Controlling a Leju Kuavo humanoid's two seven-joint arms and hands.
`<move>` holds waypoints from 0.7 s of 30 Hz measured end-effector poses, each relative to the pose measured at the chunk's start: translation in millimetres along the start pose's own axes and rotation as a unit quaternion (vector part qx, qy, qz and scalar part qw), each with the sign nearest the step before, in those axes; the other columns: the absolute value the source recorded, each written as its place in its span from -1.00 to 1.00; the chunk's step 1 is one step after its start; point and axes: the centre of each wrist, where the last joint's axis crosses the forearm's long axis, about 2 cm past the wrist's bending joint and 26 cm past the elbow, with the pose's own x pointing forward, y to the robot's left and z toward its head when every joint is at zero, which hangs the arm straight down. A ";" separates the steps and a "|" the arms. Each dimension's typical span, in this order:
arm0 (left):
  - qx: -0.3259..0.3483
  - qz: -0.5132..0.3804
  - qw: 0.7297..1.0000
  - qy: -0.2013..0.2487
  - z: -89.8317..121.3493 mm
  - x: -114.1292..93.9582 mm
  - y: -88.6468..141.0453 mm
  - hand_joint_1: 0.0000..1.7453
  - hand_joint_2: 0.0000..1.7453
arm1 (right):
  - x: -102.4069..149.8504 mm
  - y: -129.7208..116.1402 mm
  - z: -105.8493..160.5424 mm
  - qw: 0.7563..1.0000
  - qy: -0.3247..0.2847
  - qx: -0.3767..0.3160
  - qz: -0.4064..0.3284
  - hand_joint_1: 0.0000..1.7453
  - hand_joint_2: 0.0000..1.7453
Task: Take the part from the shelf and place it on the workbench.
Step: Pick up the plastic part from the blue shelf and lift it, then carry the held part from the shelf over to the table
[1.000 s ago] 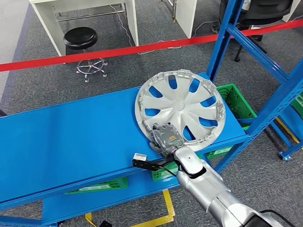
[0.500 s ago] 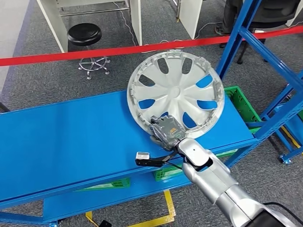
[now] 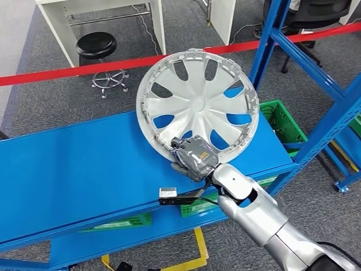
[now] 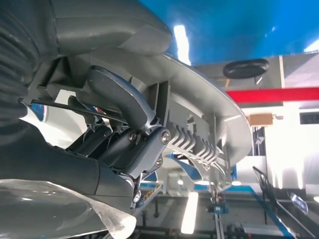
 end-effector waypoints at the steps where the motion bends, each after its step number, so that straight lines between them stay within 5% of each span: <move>1: 0.004 -0.002 1.000 0.001 -0.1 0.1 0.3 -1.00 1.00 | 1.0 -1.6 -0.1 1.000 -0.002 -0.004 0.000 1.00 1.00; 21: -0.013 0.039 0.998 0.042 -0.7 14.2 -8.3 -1.00 1.00 | 12.1 -5.0 2.4 0.999 -0.024 -0.025 0.028 1.00 1.00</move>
